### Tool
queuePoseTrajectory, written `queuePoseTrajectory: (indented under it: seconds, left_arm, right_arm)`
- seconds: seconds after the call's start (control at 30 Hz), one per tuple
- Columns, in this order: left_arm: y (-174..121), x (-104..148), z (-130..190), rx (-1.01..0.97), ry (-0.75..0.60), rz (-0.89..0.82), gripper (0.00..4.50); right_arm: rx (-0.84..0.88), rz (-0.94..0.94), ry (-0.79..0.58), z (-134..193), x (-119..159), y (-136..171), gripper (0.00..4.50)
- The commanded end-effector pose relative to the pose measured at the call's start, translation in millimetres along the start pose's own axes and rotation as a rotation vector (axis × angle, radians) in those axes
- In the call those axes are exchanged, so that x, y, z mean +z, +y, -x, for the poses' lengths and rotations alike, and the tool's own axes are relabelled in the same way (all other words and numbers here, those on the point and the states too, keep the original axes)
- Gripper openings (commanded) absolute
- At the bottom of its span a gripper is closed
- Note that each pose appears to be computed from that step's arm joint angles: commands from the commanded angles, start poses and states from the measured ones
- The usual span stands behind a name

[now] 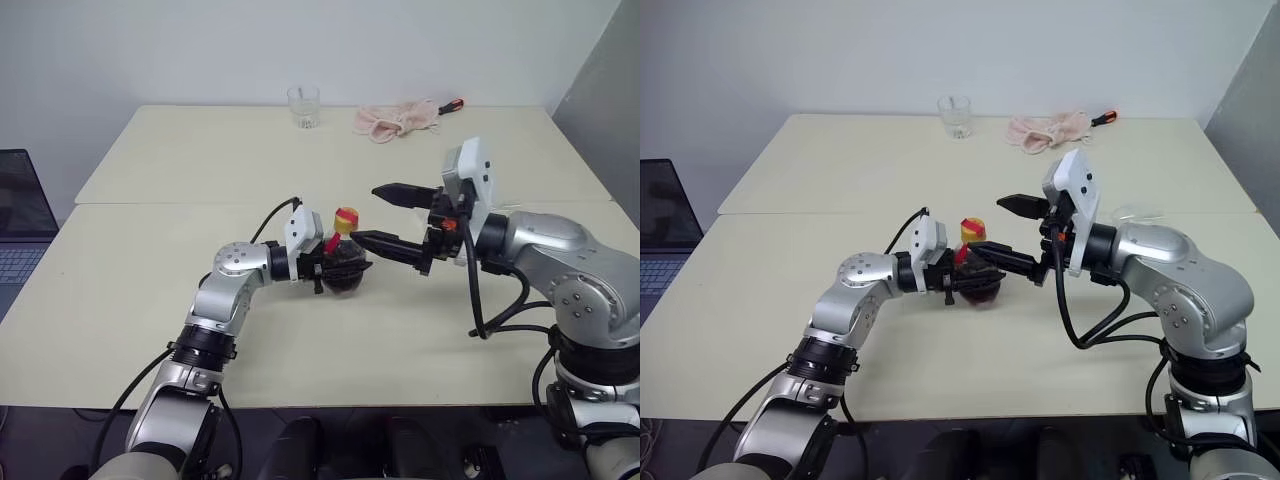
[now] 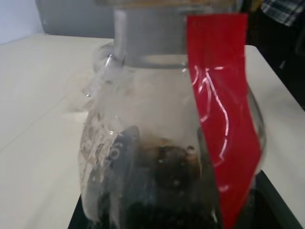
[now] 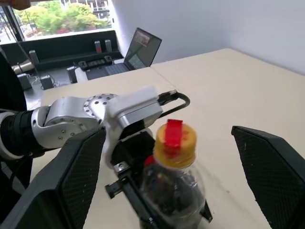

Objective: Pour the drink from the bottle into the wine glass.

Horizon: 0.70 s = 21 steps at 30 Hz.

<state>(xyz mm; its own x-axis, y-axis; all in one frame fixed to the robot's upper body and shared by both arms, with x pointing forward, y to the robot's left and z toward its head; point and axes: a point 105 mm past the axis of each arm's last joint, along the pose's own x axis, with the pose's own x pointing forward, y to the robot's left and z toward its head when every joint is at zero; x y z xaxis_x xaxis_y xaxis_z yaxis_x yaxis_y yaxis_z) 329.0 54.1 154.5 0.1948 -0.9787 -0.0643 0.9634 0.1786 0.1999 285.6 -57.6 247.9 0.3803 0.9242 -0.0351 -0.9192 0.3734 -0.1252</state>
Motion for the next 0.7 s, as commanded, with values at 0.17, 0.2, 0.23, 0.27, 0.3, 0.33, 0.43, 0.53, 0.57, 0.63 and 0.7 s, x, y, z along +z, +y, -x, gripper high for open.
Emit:
queuePoseTrajectory:
  seconds: [0.17, 0.2, 0.23, 0.27, 0.3, 0.33, 0.43, 0.53, 0.57, 0.63, 0.7]
  left_arm:
    - [-9.7, 24.2, -7.6, -0.060, -0.051, -0.066, 1.69]
    - [-10.5, 24.5, -7.9, -0.062, -0.052, -0.066, 1.69]
    - [-11.1, 24.6, -8.1, -0.063, -0.052, -0.065, 1.69]
    - [-12.0, 25.0, -8.3, -0.063, -0.053, -0.065, 1.69]
    - [-12.8, 25.4, -8.2, -0.064, -0.054, -0.064, 1.69]
    - [-13.5, 25.7, -8.1, -0.064, -0.054, -0.064, 1.69]
    - [-15.2, 26.1, -8.2, -0.066, -0.055, -0.062, 1.69]
    - [-17.2, 26.5, -8.8, -0.068, -0.055, -0.060, 1.69]
    - [-17.4, 26.7, -9.0, -0.068, -0.056, -0.059, 1.69]
    - [-17.6, 27.3, -9.1, -0.067, -0.056, -0.059, 1.69]
    - [-17.3, 27.7, -8.8, -0.064, -0.056, -0.058, 1.69]
  right_arm:
    - [0.097, 0.024, -0.064, -26.2, 8.2, 12.7, 4.50]
    - [0.094, 0.023, -0.064, -29.1, 6.9, 11.1, 4.50]
    - [0.092, 0.023, -0.064, -30.8, 6.2, 9.9, 4.50]
    - [0.093, 0.023, -0.065, -32.2, 5.7, 8.8, 4.50]
    - [0.103, 0.023, -0.069, -33.5, 5.7, 9.3, 4.50]
    - [0.115, 0.024, -0.070, -34.5, 5.6, 10.2, 4.50]
    - [0.145, 0.024, -0.071, -37.2, 3.6, 11.2, 4.50]
    - [0.155, 0.025, -0.060, -39.4, -3.1, 3.9, 4.50]
    - [0.156, 0.027, -0.055, -38.9, -4.8, 0.8, 4.50]
    - [0.156, 0.031, -0.041, -36.1, -8.1, -7.0, 4.50]
    - [0.156, 0.040, -0.025, -32.1, -10.3, -13.8, 4.50]
